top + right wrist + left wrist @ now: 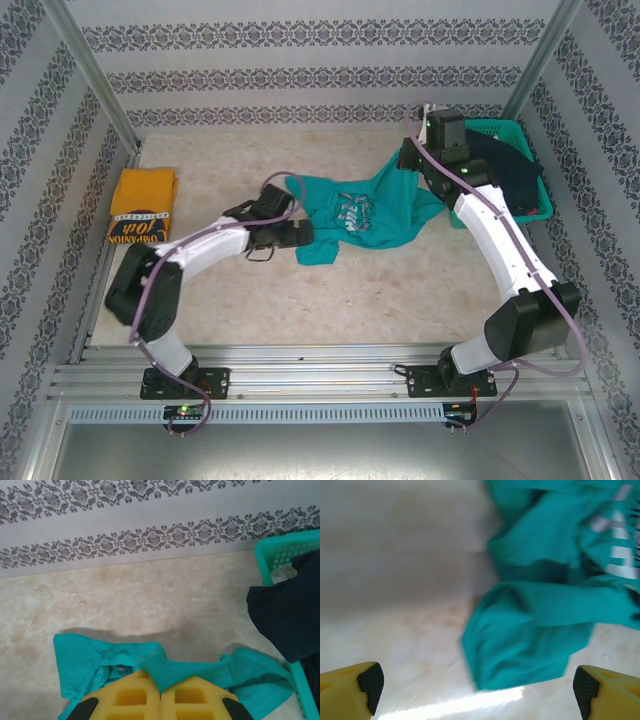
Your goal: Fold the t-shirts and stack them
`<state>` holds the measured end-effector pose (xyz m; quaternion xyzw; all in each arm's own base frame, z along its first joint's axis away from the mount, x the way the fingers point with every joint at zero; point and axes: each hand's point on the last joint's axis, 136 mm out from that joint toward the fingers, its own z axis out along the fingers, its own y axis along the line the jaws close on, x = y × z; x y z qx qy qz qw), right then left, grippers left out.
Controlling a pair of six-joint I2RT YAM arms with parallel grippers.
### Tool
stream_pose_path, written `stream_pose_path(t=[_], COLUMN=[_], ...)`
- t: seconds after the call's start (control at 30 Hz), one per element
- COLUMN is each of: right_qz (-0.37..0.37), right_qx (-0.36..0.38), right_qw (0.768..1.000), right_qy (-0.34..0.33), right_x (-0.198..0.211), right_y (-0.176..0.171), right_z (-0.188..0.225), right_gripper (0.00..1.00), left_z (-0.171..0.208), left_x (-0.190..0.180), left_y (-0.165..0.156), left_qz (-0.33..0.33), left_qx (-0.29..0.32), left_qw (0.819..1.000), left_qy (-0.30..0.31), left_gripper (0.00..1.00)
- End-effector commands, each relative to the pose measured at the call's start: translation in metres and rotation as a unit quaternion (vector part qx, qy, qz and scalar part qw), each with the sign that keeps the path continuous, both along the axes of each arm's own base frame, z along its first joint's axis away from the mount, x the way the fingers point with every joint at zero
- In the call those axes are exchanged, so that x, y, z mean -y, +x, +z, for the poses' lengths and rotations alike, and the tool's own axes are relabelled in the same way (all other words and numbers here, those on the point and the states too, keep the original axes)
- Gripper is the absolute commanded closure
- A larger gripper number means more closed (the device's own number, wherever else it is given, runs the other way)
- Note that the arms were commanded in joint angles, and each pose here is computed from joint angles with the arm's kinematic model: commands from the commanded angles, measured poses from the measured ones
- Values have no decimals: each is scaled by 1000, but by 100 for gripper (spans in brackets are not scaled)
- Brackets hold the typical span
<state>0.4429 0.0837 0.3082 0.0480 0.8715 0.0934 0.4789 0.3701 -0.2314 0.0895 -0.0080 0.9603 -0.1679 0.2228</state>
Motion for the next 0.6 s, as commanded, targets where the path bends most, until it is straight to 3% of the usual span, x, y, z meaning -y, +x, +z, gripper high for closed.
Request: stream_pose_path(t=[0.0, 0.13, 0.23, 0.27, 0.43, 0.47, 0.57], right_qz=[-12, -25, -36, -37, -40, -39, -38], right_qx=[21, 12, 7, 7, 7, 8, 15], right_qw=[999, 999, 999, 999, 998, 998, 998], right_qy=[25, 29, 32, 35, 43, 45, 52], right_x=[8, 19, 29, 30, 35, 36, 35], right_y=[-7, -11, -15, -16, -17, -17, -16], right_z=[14, 8, 4, 5, 6, 8, 14], right_gripper=[100, 100, 100, 100, 100, 100, 100], left_z=[-8, -20, -27, -29, -24, -18, -1], left_x=[35, 55, 69, 73, 75, 74, 65], left_y=[12, 23, 23, 22, 29, 30, 34], left_qz=[-84, -74, -63, -61, -42, -44, -46], left_qx=[4, -32, -49, -52, -40, -33, -7], left_qw=[996, 996, 995, 995, 996, 996, 997], left_qy=[3, -26, -54, -62, -74, -71, -53], left_gripper=[3, 8, 22, 29, 92, 100, 100])
